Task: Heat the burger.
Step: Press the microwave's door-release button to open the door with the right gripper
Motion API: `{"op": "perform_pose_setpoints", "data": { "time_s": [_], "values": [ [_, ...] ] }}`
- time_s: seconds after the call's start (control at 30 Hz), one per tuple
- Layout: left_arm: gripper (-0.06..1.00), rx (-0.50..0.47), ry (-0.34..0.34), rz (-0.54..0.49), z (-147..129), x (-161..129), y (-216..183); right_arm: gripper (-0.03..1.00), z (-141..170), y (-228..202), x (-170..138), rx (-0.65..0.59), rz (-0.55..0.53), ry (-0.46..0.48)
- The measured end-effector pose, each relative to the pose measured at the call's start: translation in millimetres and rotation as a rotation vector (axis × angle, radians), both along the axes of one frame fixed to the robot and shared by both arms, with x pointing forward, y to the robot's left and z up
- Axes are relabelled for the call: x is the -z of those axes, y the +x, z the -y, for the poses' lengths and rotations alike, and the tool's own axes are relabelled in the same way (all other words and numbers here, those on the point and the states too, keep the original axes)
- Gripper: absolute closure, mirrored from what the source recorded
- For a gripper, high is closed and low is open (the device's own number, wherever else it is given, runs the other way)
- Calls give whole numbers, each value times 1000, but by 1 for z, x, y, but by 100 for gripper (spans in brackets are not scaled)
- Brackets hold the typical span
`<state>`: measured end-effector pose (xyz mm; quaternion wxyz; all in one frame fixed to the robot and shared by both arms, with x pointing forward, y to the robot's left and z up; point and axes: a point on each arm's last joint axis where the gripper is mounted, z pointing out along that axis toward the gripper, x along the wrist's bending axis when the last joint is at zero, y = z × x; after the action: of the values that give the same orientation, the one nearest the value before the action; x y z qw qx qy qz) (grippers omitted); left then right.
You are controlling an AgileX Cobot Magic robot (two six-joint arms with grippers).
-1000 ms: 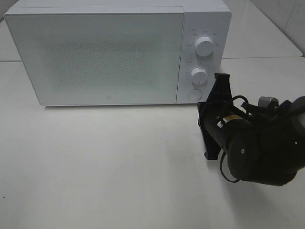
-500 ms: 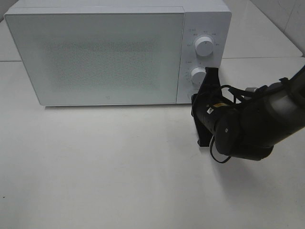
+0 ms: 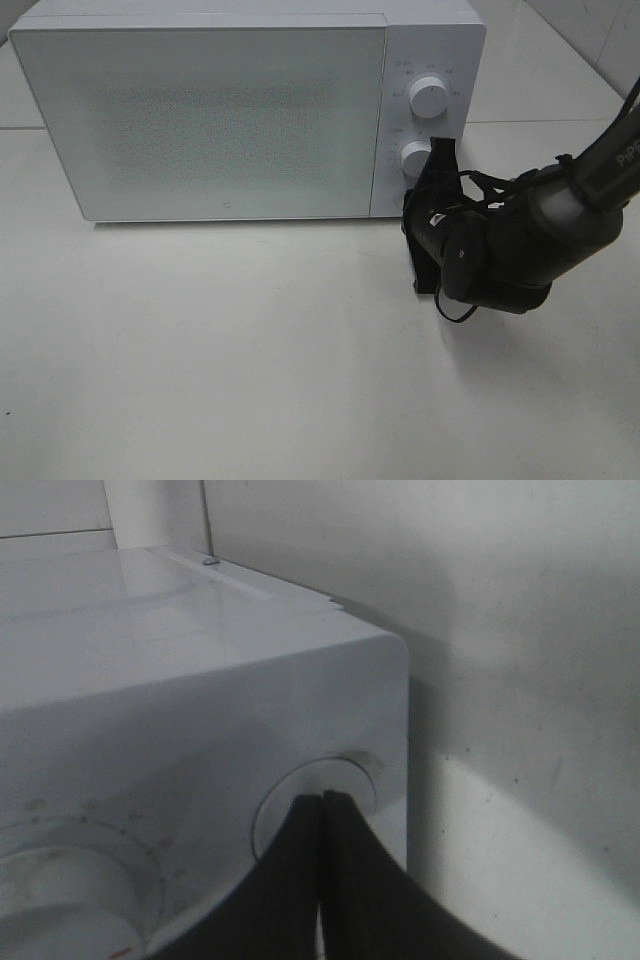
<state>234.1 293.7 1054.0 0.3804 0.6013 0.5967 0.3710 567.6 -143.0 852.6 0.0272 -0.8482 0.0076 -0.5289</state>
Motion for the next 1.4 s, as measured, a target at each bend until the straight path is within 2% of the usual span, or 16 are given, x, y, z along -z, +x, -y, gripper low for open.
{"op": "perform_pose_setpoints", "data": {
  "time_s": [0.47,0.57,1.4],
  "values": [
    [-3,0,0,0,0,0,0,96,-5,8,4,4,3,6],
    [-3,0,0,0,0,0,0,96,-4,8,6,6,10,-17],
    [-3,0,0,0,0,0,0,96,-16,23,5,98,14,-37]
  ]
}}
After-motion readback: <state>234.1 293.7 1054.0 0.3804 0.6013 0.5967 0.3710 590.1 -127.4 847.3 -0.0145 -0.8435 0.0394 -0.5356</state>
